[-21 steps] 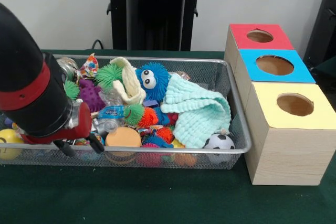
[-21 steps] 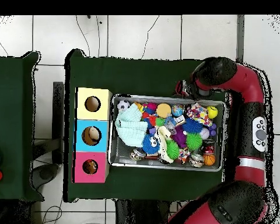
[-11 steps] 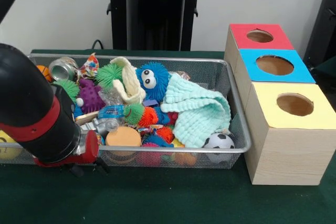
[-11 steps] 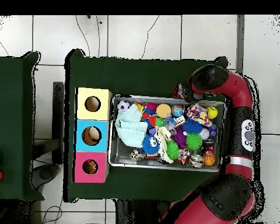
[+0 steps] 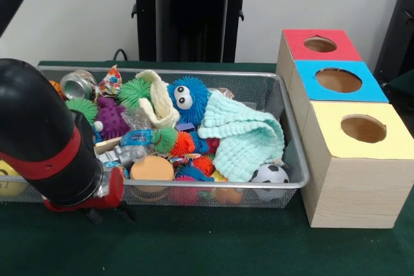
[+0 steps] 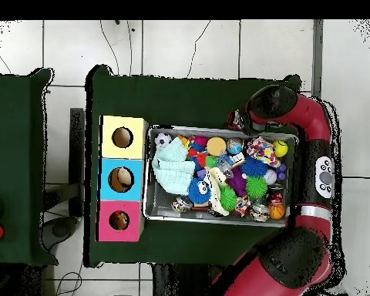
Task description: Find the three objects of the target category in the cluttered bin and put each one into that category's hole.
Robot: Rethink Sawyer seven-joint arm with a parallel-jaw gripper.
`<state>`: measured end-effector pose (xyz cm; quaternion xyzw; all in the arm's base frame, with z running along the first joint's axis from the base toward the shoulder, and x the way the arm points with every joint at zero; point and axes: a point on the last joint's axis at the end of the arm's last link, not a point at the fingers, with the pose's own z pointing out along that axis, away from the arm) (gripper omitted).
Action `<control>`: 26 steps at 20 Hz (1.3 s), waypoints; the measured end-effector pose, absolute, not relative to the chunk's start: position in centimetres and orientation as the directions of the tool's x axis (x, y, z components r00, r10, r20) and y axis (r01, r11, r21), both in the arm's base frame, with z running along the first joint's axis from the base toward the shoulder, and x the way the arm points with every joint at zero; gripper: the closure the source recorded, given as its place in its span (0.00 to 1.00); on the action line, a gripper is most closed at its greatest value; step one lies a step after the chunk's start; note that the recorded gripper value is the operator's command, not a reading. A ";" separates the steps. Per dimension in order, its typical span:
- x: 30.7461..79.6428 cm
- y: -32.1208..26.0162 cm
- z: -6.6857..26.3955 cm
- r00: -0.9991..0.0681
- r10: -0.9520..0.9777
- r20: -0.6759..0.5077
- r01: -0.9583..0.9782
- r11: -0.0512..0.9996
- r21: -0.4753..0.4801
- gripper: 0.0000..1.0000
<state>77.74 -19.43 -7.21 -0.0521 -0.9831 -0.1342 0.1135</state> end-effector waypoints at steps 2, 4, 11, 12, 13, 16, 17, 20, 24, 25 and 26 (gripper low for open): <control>78.0 -19.0 -7.4 -0.969 0.070 0.236 0.130 0.960 0.248 0.00; 78.4 -18.3 -7.4 -0.970 0.068 0.235 0.127 0.962 0.244 0.00; 80.0 -14.7 -6.4 -0.971 0.031 0.239 0.087 0.970 0.226 0.00; 80.2 -14.3 -6.1 -0.971 0.026 0.240 0.082 0.971 0.225 0.00; 80.4 -13.4 -5.5 -0.969 0.012 0.247 0.068 0.972 0.223 0.00; 80.9 -11.8 -3.8 -0.964 -0.016 0.267 0.044 0.974 0.220 0.00; 81.2 -11.2 -2.3 -0.960 -0.031 0.280 0.032 0.975 0.218 0.00; 81.7 -10.6 0.1 -0.955 -0.046 0.292 0.019 0.976 0.216 0.00; 82.6 -10.8 4.6 -0.955 -0.052 0.292 0.013 0.976 0.216 0.00; 82.8 -10.9 5.2 -0.955 -0.051 0.291 0.013 0.976 0.215 0.00; 82.9 -11.2 6.2 -0.956 -0.049 0.288 0.013 0.977 0.212 0.00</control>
